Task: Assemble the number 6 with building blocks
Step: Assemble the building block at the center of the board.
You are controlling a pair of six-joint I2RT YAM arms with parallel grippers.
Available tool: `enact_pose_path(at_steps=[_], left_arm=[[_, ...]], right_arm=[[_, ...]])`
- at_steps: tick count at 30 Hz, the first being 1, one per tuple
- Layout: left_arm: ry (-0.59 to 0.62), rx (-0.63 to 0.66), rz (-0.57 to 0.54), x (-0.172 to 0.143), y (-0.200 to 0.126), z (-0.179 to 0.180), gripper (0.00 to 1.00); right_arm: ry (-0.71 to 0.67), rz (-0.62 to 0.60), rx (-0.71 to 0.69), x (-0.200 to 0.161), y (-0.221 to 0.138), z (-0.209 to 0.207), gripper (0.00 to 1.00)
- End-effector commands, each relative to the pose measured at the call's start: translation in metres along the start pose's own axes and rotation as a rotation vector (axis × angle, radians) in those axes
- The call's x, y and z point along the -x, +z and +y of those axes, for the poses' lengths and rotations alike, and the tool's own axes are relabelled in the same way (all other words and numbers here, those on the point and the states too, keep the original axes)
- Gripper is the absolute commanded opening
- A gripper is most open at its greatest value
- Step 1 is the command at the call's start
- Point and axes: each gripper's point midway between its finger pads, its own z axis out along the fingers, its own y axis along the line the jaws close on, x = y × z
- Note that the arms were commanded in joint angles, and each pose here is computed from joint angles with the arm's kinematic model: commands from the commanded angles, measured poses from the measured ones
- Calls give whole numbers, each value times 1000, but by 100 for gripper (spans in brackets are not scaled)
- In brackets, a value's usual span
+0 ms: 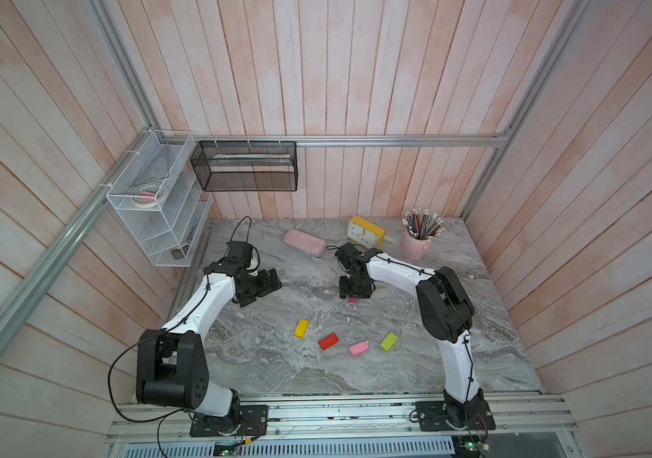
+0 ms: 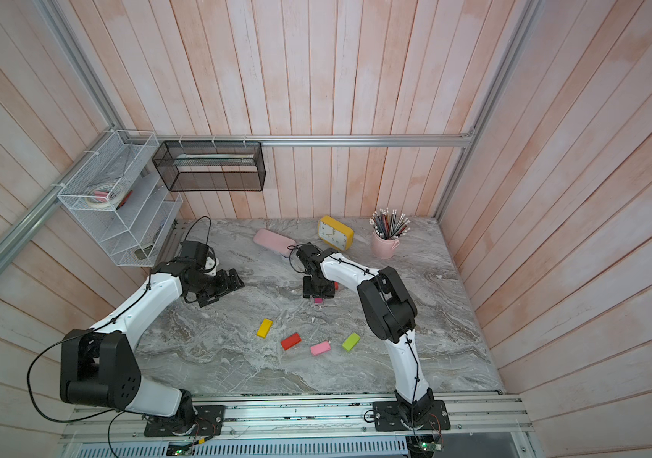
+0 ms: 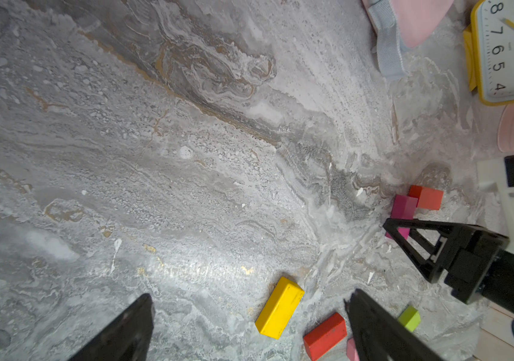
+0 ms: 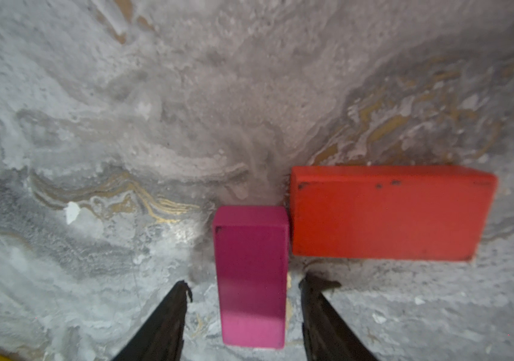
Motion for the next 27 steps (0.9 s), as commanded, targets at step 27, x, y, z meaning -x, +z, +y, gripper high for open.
enact_pose_path(at_steps=[27], left_arm=[[-19, -25, -16, 4, 1, -2, 98]], right_arm=[[-63, -110, 30, 30, -45, -7, 60]])
